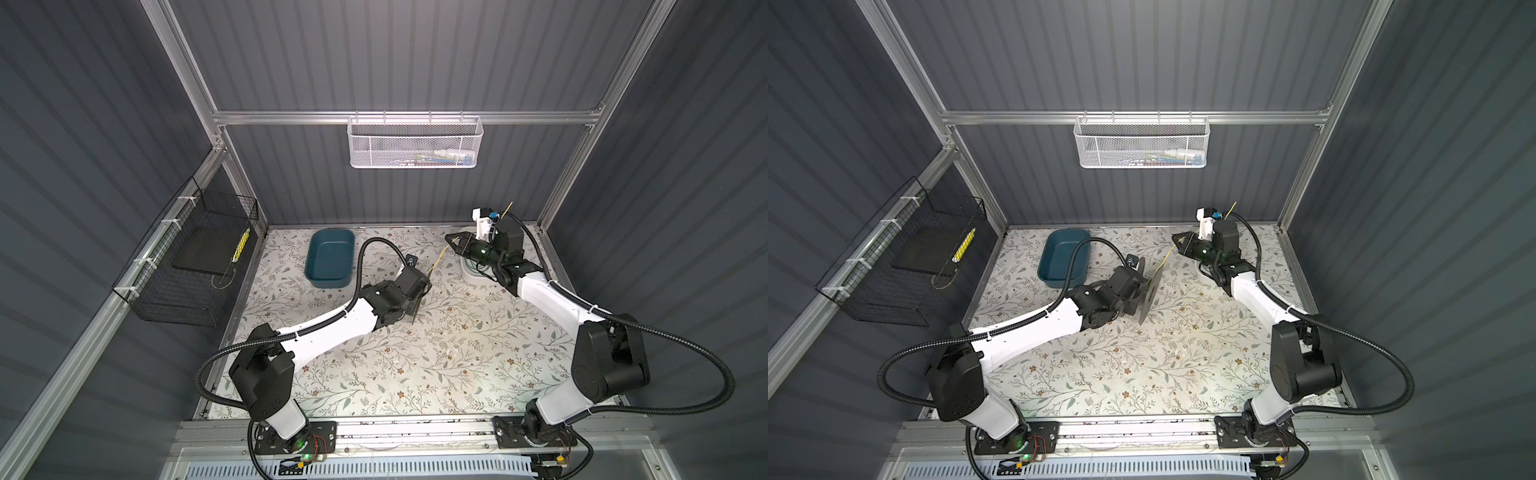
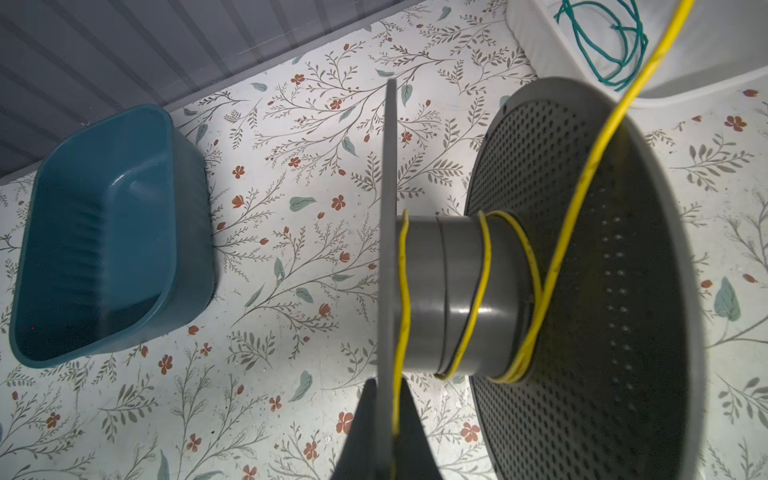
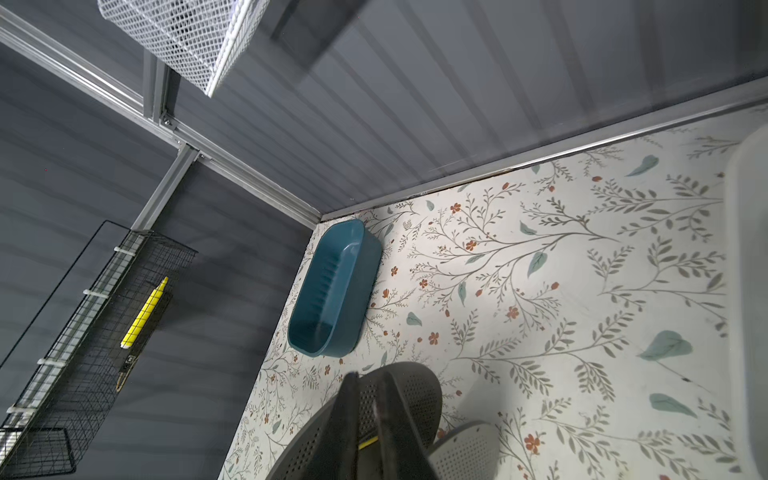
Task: Wrap the cables
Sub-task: 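Pass the cable around the reel hub with the right gripper, then pull it away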
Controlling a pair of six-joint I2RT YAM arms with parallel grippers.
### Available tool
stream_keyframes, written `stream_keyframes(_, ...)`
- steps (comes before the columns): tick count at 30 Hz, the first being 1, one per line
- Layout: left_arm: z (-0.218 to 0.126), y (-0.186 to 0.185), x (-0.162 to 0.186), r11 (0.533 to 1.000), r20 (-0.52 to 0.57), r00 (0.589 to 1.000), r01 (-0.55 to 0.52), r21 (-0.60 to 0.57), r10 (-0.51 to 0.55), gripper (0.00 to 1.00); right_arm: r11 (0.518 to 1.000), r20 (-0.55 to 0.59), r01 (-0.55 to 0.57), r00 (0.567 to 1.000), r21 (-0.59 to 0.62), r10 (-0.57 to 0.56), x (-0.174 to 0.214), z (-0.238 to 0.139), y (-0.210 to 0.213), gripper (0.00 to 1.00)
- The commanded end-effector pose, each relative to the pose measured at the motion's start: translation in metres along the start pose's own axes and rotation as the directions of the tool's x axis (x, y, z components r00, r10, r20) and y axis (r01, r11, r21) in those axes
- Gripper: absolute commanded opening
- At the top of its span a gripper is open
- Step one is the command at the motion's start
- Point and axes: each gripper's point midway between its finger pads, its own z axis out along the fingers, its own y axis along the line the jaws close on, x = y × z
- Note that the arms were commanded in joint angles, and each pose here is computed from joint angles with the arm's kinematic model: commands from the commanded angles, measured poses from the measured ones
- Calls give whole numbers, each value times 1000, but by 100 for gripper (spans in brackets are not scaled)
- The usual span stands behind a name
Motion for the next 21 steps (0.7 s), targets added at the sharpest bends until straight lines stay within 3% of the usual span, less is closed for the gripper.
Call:
stream_keyframes(1,3,11,56,992,-208,971,-123,-18,117,0,998,193,51,980,37,-57,-64,-26,-6,13)
stream_keyframes(17,8,3,62,992,-227,966,-123,9,122,0,997,259,-6,966,78,-15,-94,-40,-32,18)
stream_keyframes(21,8,3,63,992,-227,966,-125,9,123,0,999,252,-12,968,51,-1,-98,-39,-29,9)
